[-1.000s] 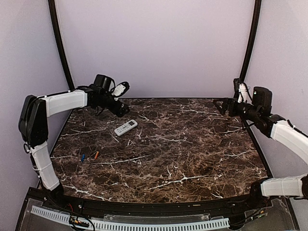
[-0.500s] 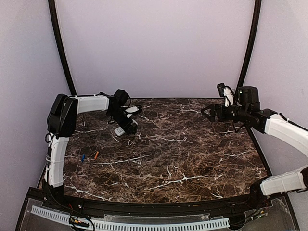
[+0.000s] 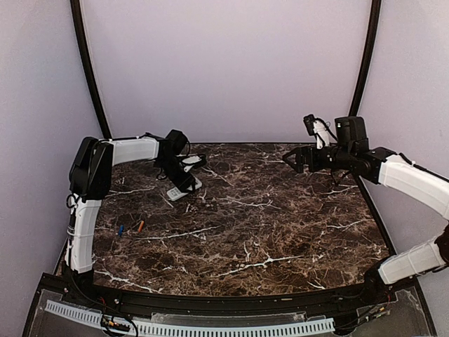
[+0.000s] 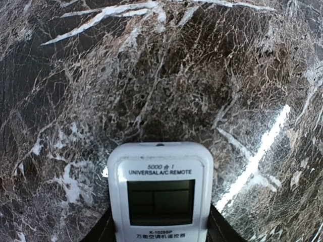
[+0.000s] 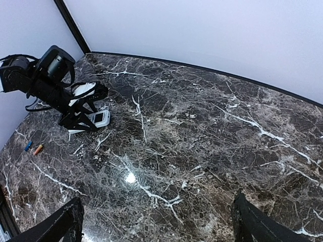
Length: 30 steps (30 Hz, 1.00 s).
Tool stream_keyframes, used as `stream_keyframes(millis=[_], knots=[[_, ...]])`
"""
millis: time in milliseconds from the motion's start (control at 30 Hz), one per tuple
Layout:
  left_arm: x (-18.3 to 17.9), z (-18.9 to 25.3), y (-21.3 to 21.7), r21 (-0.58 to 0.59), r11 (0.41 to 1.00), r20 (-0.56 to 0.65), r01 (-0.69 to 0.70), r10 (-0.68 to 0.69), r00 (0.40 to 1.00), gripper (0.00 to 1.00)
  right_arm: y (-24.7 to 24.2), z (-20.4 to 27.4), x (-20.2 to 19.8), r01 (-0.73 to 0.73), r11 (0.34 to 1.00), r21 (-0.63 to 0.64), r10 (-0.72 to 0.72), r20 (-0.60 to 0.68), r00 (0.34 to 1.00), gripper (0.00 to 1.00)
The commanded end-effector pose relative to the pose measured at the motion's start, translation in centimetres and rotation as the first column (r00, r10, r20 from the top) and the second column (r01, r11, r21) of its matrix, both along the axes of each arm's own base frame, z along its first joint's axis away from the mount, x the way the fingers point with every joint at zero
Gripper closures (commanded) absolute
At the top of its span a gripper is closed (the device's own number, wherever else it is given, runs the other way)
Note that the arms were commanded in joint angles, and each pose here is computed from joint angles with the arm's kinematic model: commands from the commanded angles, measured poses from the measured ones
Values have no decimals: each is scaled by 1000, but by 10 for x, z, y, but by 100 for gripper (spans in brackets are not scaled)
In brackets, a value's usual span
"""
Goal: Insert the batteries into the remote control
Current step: Pick up the remote control from the center of the board, then pass from the left arm to the right
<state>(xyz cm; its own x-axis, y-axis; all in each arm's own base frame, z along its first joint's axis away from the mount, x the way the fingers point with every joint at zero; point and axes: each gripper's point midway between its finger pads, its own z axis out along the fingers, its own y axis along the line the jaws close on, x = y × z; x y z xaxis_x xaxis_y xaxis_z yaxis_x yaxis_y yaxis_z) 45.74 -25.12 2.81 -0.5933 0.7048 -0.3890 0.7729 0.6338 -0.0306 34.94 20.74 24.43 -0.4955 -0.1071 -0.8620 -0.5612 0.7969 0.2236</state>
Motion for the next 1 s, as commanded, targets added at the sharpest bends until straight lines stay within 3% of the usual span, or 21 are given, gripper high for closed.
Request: stream_keyframes(millis=[0, 133, 233, 300, 367, 433, 533, 633, 767, 967], knots=[[3, 52, -10, -98, 994, 34, -37, 40, 999, 100, 11, 19, -5, -27, 999, -19, 28, 43, 999, 1], [12, 150, -30, -281, 958, 226, -58, 125, 966, 100, 29, 44, -19, -94, 996, -6, 94, 88, 992, 1], [-23, 246, -49, -480, 875, 379, 65, 140, 915, 100, 55, 74, -42, -209, 978, 6, 205, 173, 963, 1], [-61, 303, -66, -592, 777, 481, 215, 127, 867, 100, 80, 99, -64, -319, 948, 3, 307, 256, 917, 1], [-115, 366, -87, -675, 606, 597, 420, 114, 794, 100, 110, 120, -97, -463, 886, -19, 439, 352, 826, 1], [-167, 397, -95, -686, 471, 657, 555, 72, 750, 100, 134, 142, -132, -601, 798, -33, 550, 444, 707, 1], [-223, 425, -98, -662, 346, 717, 665, 35, 696, 100, 159, 170, -175, -734, 677, -50, 635, 543, 549, 2], [-261, 444, -103, -663, 234, 731, 711, -3, 682, 100, 173, 193, -202, -797, 602, -52, 646, 618, 448, 1], [-294, 455, -109, -638, 143, 761, 757, -36, 648, 100, 189, 207, -212, -824, 566, -18, 629, 655, 418, 1], [-316, 455, -124, -616, 64, 780, 785, -86, 620, 100, 217, 204, -208, -838, 545, 23, 653, 615, 442, 5]])
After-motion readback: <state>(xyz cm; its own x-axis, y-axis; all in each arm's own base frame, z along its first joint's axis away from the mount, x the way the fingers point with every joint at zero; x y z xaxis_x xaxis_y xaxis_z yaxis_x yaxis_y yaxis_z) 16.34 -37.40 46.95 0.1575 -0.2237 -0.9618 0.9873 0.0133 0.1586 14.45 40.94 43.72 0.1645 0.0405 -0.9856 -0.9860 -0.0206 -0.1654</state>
